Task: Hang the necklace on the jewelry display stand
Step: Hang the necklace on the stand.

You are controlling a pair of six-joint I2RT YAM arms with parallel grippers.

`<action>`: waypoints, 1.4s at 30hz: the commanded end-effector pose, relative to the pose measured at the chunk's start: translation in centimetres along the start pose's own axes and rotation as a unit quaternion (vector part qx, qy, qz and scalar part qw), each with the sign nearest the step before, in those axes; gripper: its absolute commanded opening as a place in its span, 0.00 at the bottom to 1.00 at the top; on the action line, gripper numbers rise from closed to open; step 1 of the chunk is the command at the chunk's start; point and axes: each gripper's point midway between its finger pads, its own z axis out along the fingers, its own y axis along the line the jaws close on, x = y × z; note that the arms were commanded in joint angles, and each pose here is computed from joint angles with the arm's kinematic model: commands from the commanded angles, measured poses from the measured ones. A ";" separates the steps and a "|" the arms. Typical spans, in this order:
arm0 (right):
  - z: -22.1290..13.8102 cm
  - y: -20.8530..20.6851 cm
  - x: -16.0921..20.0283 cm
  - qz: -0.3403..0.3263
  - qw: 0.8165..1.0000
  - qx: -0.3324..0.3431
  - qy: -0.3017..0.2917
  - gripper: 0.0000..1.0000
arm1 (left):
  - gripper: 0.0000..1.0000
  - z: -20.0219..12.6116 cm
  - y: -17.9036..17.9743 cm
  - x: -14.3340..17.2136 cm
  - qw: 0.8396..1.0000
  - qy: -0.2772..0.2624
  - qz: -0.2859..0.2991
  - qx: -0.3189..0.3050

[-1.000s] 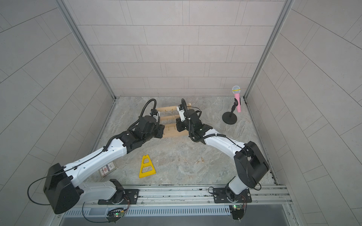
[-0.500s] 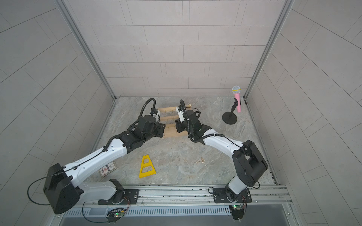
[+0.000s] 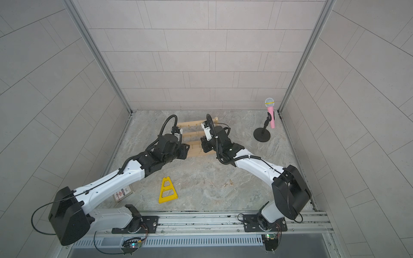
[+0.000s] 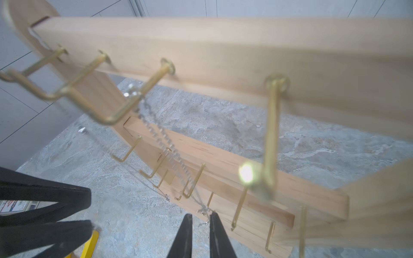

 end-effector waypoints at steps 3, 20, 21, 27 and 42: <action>-1.4 0.4 0.6 -0.012 1.000 -0.009 0.006 0.18 | 0.36 0.1 -1.3 0.2 0.999 -0.030 -0.032 0.023; -5.4 0.1 1.9 -0.011 1.000 -0.021 -0.011 0.20 | 0.35 3.6 -2.2 1.8 0.990 -0.122 -0.063 0.010; -5.7 -0.3 2.2 -0.007 1.000 -0.019 -0.012 0.20 | 0.35 3.9 -2.3 1.8 0.990 -0.127 -0.059 0.006; -6.0 -2.1 4.1 0.023 1.000 -0.016 -0.013 0.20 | 0.35 5.7 -2.3 1.5 0.987 -0.150 -0.061 -0.009; -5.5 -2.3 4.7 0.044 0.999 -0.025 -0.016 0.20 | 0.33 7.8 -1.3 0.3 0.981 -0.170 -0.094 0.024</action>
